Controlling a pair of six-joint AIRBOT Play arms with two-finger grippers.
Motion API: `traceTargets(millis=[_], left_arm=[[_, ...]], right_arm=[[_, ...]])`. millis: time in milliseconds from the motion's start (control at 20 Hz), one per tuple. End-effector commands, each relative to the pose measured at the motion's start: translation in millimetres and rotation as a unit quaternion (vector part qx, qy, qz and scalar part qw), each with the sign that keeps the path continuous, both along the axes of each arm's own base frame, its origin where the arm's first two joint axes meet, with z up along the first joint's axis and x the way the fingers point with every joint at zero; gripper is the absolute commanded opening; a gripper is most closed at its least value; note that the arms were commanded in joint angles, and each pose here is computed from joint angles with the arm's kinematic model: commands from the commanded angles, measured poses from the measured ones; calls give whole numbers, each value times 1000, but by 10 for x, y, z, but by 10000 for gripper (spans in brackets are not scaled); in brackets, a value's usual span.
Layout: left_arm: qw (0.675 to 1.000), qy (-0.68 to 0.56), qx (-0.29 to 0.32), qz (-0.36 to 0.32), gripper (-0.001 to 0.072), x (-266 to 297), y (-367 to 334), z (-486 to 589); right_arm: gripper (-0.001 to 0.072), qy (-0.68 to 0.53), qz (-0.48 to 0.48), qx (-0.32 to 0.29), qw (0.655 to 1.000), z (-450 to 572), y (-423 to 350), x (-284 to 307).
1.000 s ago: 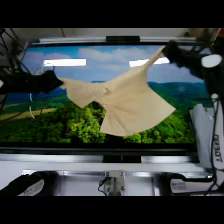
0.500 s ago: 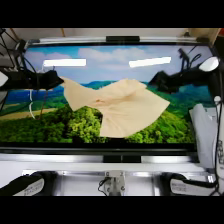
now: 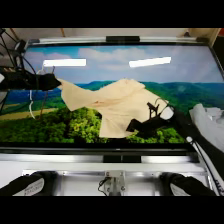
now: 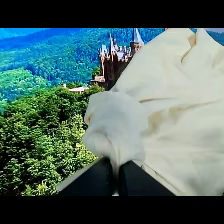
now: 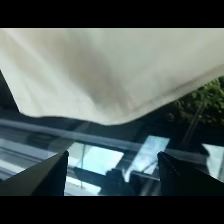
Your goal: Fold the shirts.
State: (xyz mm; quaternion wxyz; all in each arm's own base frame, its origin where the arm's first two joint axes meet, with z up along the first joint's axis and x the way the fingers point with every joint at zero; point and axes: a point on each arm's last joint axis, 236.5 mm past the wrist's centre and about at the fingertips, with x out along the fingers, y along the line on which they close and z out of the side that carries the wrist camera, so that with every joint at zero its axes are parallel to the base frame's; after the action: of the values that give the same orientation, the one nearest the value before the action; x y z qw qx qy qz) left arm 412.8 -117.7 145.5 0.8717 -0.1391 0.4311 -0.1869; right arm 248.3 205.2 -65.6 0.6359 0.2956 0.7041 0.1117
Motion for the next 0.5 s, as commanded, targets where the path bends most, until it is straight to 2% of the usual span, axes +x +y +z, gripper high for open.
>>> traceTargets(millis=[0,200,400,450], left_arm=[[1000,-3,8,-10,38,-11,3,-7],[1000,-3,8,-10,38,-11,3,-6],[1000,-3,8,-10,38,-10,3,-6],[1000,-3,8,-10,38,-11,3,-6]], right_arm=[[673,6,-70,8,997,-187,187,24],[673,39,-71,17,997,-386,380,-63],[672,-24,-106,17,994,-446,518,218],[648,-40,-117,18,992,-435,528,298]])
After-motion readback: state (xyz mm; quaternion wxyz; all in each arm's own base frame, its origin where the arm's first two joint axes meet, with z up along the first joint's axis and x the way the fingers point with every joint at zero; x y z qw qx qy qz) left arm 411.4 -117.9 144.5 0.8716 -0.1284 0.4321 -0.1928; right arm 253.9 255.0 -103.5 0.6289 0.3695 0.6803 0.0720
